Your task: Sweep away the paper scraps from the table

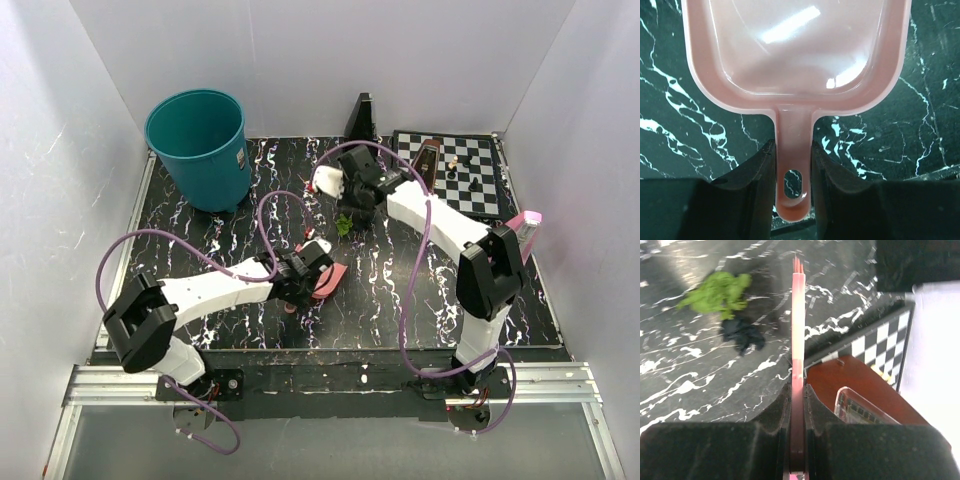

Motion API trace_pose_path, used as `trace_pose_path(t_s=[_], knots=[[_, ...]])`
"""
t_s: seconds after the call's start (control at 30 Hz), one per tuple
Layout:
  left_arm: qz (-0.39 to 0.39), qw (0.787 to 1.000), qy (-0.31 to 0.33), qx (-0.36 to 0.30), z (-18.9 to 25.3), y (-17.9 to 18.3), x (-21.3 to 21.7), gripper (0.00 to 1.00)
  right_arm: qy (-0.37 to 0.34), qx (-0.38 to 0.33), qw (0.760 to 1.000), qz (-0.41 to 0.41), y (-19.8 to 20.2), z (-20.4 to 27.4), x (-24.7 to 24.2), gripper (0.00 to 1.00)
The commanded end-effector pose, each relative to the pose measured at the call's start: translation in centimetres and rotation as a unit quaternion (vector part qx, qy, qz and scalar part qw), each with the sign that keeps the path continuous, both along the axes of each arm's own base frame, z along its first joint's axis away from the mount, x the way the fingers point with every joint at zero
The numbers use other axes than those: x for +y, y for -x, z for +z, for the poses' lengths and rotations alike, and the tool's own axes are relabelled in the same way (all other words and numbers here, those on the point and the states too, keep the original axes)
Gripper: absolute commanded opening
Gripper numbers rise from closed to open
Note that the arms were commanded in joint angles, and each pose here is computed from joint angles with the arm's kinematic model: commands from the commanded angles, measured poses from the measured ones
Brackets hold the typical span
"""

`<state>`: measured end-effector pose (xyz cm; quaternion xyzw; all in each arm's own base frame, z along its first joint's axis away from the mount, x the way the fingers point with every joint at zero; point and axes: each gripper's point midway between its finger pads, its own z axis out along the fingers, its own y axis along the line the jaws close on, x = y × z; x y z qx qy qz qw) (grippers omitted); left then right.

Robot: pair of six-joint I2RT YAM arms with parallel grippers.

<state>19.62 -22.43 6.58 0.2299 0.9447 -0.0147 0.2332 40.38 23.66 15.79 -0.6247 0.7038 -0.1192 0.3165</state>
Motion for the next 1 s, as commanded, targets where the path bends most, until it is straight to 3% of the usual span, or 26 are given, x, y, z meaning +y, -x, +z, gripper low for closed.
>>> trace_pose_path(t_s=[0.0,0.2,0.37,0.97], knots=[[-0.015,0.997,0.005,-0.078,1.9,-2.7,-2.1,0.0,0.002,0.009,0.992,-0.124,-1.9,1.1,-3.7,0.01],[-0.027,0.996,-0.02,-0.077,0.2,-3.0,-1.9,0.0,-0.011,-0.004,0.988,-0.153,-2.8,1.5,-4.2,0.01],[-0.033,0.997,-0.018,-0.067,-0.7,-3.0,-2.4,0.0,0.014,0.088,0.977,-0.196,-0.5,-0.1,-4.5,0.01],[-0.033,0.999,0.022,0.021,-0.7,-2.3,-3.4,0.0,-0.03,0.146,0.983,-0.111,4.0,-1.4,3.8,0.01]])
